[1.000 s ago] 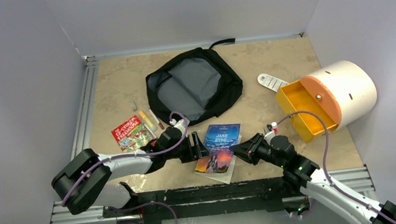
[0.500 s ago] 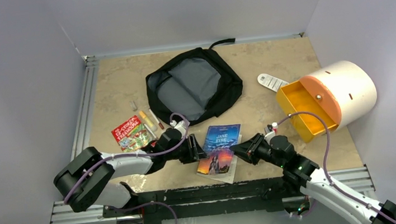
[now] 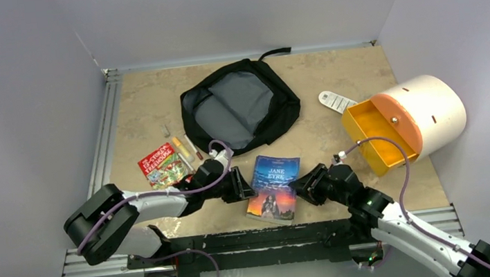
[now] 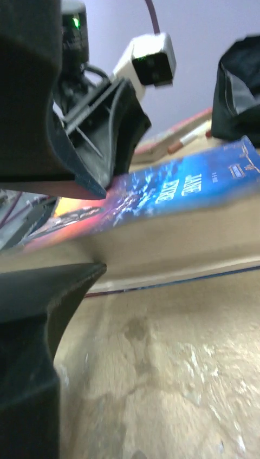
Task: Pack the student bag
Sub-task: Pick up the book from the center of the board.
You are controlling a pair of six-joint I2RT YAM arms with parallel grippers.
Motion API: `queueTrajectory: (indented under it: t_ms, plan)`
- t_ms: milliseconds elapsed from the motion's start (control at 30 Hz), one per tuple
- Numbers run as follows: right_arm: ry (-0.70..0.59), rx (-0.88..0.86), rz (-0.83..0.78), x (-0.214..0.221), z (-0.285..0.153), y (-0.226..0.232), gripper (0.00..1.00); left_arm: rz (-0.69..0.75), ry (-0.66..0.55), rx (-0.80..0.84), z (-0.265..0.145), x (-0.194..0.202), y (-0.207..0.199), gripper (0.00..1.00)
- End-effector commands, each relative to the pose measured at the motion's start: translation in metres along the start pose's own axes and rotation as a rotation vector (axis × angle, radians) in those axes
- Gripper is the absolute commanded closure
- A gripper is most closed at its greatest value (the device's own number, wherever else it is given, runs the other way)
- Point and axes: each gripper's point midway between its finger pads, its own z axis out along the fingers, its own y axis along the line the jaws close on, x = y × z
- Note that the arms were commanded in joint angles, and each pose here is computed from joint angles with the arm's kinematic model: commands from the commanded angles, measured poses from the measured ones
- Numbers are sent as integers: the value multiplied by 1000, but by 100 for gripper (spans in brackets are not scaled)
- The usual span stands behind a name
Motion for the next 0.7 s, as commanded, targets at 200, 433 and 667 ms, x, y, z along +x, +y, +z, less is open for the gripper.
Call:
queueTrajectory:
  t_ms: [200, 433, 667]
  plan:
    - [-130, 78, -201, -29, -10, 39, 23, 105, -108, 160, -19, -38, -70, 100]
    - [-121, 71, -374, -32, -9, 73, 12, 169, -99, 132, -16, -40, -69, 100]
    - [-124, 200, -485, -43, -7, 74, 9, 212, -127, 128, -18, -49, -75, 100]
